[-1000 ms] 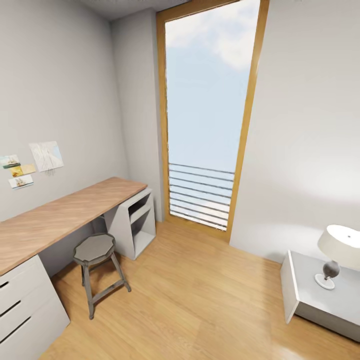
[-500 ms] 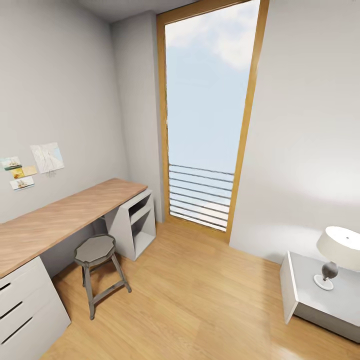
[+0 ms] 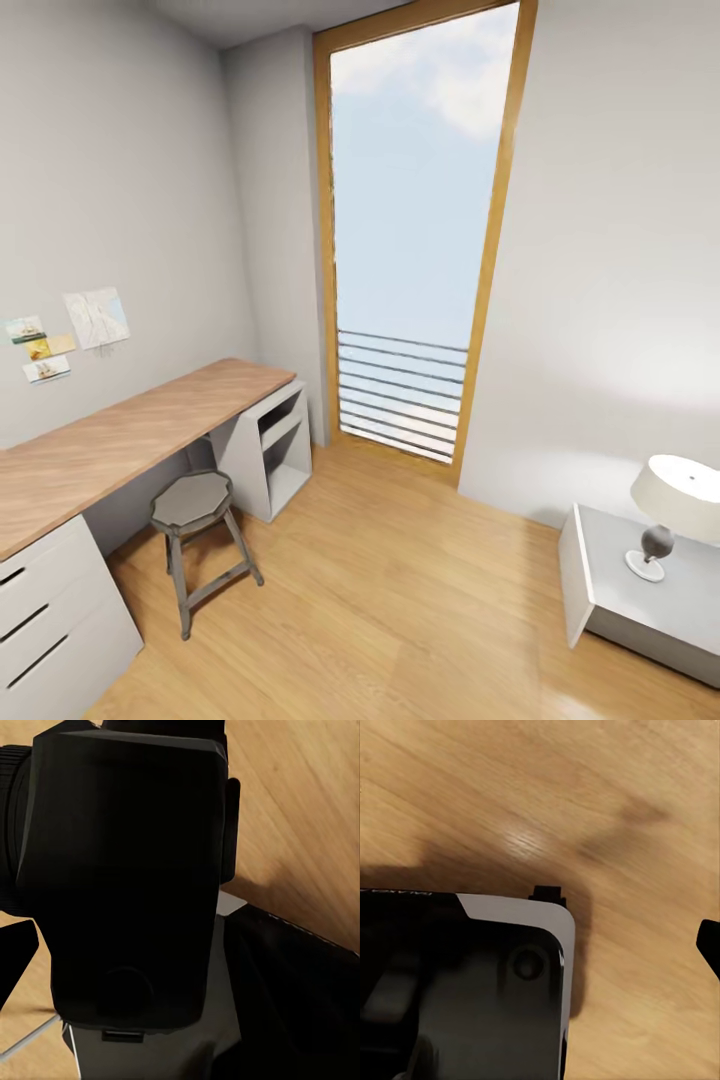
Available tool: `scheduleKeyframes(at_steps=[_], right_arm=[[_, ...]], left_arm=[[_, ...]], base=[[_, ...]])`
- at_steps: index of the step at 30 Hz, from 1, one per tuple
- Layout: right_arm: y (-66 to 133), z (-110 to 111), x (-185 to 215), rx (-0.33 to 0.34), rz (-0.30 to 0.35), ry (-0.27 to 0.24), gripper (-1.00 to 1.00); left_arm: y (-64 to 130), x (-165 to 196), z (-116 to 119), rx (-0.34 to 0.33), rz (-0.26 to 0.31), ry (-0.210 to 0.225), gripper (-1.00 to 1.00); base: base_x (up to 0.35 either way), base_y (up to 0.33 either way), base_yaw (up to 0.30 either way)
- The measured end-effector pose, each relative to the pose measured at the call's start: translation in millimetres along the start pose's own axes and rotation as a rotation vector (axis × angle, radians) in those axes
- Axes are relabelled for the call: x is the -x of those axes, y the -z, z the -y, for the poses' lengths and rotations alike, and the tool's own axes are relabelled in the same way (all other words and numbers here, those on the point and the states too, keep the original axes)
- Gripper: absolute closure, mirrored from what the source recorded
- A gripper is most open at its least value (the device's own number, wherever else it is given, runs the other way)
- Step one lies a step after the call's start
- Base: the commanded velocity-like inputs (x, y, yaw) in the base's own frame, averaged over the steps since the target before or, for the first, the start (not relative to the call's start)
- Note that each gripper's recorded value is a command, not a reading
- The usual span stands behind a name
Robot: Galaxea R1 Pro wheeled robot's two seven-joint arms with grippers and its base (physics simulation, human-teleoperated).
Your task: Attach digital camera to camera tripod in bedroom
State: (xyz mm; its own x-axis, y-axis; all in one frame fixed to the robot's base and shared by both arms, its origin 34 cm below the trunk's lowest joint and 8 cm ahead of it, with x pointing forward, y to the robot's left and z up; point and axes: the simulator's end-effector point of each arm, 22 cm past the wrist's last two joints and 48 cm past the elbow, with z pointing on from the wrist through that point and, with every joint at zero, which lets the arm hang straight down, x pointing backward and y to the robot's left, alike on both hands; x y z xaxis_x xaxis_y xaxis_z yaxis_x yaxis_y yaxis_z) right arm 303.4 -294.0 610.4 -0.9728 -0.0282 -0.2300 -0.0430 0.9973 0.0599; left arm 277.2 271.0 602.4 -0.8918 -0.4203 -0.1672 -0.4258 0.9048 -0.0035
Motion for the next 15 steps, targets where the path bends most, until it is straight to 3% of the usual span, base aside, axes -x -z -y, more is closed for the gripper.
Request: scheduleKeyframes(at_steps=[15], right_arm=[[13.4, -1, -2, 0.000, 0.001, 0.001, -1.00]], left_arm=[[13.2, 0, -3, 0.002, 0.011, 0.008, 1.00]], base=[[0.000, 0.000, 0.000]])
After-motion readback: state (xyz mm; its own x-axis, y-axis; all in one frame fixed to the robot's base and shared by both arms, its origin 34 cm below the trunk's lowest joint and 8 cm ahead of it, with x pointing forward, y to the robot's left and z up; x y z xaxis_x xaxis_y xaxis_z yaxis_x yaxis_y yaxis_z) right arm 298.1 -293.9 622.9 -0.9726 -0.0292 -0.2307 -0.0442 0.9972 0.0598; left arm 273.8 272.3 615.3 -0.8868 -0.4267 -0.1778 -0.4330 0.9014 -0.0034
